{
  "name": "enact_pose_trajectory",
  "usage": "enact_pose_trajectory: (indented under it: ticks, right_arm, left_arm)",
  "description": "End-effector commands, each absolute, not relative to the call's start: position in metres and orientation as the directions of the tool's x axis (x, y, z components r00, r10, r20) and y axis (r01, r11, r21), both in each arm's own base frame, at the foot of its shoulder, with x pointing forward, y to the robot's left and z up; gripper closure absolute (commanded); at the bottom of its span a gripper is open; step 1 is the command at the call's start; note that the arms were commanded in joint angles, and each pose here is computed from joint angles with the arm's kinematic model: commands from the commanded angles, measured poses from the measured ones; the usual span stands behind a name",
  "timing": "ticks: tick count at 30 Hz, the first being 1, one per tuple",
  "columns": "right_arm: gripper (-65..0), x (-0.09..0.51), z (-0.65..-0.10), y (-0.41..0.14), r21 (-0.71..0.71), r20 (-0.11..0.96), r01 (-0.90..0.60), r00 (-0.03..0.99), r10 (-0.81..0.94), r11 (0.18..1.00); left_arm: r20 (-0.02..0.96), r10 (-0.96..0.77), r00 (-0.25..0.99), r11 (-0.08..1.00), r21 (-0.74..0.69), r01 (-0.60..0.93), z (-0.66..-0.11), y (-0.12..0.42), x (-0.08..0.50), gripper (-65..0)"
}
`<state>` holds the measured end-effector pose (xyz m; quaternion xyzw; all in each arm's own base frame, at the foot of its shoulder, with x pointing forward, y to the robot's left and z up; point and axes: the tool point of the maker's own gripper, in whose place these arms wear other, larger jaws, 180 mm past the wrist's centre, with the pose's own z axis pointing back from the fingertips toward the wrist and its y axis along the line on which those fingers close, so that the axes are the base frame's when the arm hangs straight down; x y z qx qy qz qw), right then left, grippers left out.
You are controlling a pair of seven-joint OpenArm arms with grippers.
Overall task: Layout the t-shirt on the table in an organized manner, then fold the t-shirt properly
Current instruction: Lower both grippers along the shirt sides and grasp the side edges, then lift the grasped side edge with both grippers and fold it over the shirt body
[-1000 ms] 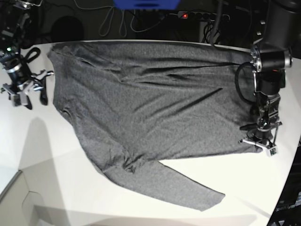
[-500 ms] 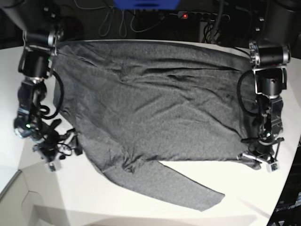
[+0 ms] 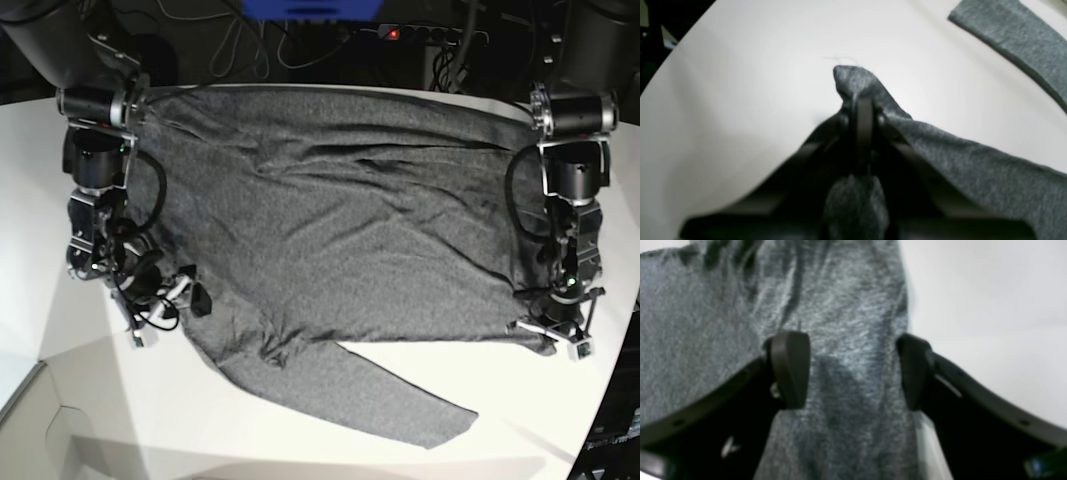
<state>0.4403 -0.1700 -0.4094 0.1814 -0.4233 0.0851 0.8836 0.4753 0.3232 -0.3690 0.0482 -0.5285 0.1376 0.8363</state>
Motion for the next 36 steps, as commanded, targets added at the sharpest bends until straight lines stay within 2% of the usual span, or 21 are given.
enact_pose_trajectory:
  ticks: [1, 4, 7, 10, 14, 15, 18, 25, 36]
  right_arm:
    - [-41.6, 0.456, -0.387, -0.176, 0.235, 0.822, -0.311, 0.569, -0.017, 0.921]
    - [-40.1, 0.455, -0.396, -0.184, 0.239, 0.808, -0.26, 0.587, -0.043, 0.936]
    - [-34.0, 0.45, -0.407, -0.185, 0.253, 0.787, -0.238, 0.614, -0.057, 0.938]
    - [-23.9, 0.446, -0.416, -0.185, 0.268, 0.769, -0.225, 0.635, -0.067, 0.937]
    - [-2.6, 0.445, -0.417, -0.185, 0.268, 0.767, -0.225, 0.638, -0.066, 0.937]
    - [0.0, 0.445, -0.417, -0.186, 0.265, 0.768, -0.226, 0.638, -0.064, 0.937]
    - [0.0, 0.446, -0.412, -0.197, 0.246, 0.773, -0.226, 0.632, -0.05, 0.942]
    - [0.0, 0.445, -0.364, -0.203, 0.105, 0.868, -0.284, 0.494, 0.052, 0.953]
    - [0.0, 0.404, -0.326, -0.197, -0.065, 0.894, -0.338, 0.399, 0.205, 0.939]
  left_arm:
    - [0.927, 0.164, 0.338, 0.956, -0.065, -0.286, -0.342, 0.333, 0.488, -0.1]
    - [0.926, 0.163, 0.339, 0.956, -0.064, -0.287, -0.342, 0.334, 0.488, -0.1]
    - [0.926, 0.163, 0.339, 0.956, -0.064, -0.287, -0.342, 0.334, 0.488, -0.1]
    - [0.926, 0.164, 0.34, 0.956, -0.064, -0.287, -0.343, 0.333, 0.487, -0.1]
    - [0.922, 0.164, 0.35, 0.956, -0.061, -0.287, -0.348, 0.333, 0.484, -0.1]
    - [0.922, 0.164, 0.35, 0.956, -0.061, -0.287, -0.348, 0.333, 0.484, -0.1]
    - [0.924, 0.162, 0.345, 0.956, -0.061, -0.285, -0.346, 0.333, 0.484, -0.1]
    - [0.943, 0.138, 0.302, 0.962, -0.055, -0.268, -0.33, 0.331, 0.485, -0.1]
    - [0.961, 0.142, 0.236, 0.953, -0.068, -0.294, -0.319, 0.342, 0.459, -0.1]
